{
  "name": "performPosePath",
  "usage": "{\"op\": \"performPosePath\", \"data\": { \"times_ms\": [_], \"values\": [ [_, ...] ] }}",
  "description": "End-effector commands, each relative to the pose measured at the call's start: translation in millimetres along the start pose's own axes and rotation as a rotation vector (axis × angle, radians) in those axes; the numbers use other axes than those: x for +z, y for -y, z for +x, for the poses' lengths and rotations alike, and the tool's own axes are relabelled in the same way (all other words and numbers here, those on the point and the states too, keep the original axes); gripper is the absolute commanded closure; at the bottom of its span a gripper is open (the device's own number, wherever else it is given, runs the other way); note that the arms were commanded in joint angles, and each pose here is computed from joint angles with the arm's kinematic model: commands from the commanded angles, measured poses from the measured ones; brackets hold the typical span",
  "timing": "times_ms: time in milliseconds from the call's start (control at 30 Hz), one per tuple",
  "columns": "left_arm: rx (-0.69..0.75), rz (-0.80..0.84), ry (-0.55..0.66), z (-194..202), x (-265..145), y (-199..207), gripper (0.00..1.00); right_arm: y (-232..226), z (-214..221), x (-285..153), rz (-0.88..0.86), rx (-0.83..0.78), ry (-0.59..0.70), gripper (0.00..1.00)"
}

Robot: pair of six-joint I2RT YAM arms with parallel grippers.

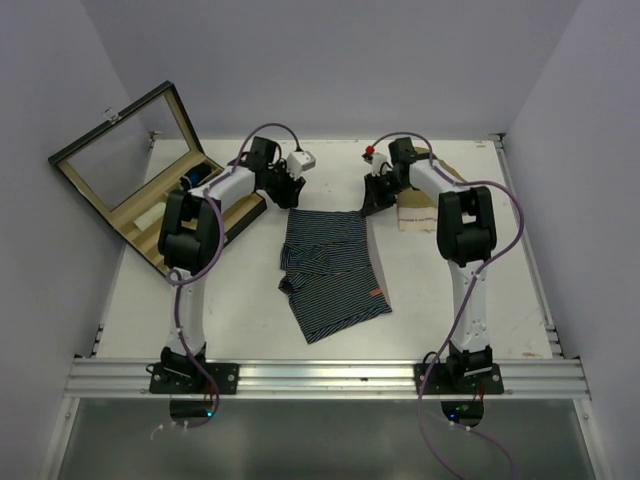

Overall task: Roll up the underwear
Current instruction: Fold the underwear

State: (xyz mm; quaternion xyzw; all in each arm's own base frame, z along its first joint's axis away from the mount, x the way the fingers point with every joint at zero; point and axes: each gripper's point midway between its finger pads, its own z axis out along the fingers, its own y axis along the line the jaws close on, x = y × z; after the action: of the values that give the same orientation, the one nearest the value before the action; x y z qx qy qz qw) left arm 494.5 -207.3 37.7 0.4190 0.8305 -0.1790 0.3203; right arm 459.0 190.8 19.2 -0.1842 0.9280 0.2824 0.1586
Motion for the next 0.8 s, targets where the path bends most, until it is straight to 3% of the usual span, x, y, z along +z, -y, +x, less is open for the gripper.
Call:
{"op": "performPosePath", "data": {
  "times_ms": [0,167,400,500,767],
  "values": [
    [-0.018,0.024,0.032,-7.8,5.3,-3.0,0.53,4.4,-4.6,0.3,-0.012,-0.033,0.006,0.96],
    [-0.044,0.047,0.001,6.1,12.6,2.2,0.55,0.3,-4.7,-0.1,-0.037,-0.038,0.0,1.0],
    [-0.053,0.075,0.001,7.6,5.8,10.1,0.71,-1.6,-5.5,-1.9,-0.043,-0.041,-0.001,1.0],
    [-0.06,0.088,0.009,3.1,-1.8,13.5,0.63,-1.3,-4.5,-1.7,-0.042,-0.041,-0.003,1.0],
    [-0.064,0.062,0.017,-2.5,-14.7,13.3,0.63,-0.2,-3.2,-1.6,-0.038,-0.046,-0.006,1.0]
  ]
}}
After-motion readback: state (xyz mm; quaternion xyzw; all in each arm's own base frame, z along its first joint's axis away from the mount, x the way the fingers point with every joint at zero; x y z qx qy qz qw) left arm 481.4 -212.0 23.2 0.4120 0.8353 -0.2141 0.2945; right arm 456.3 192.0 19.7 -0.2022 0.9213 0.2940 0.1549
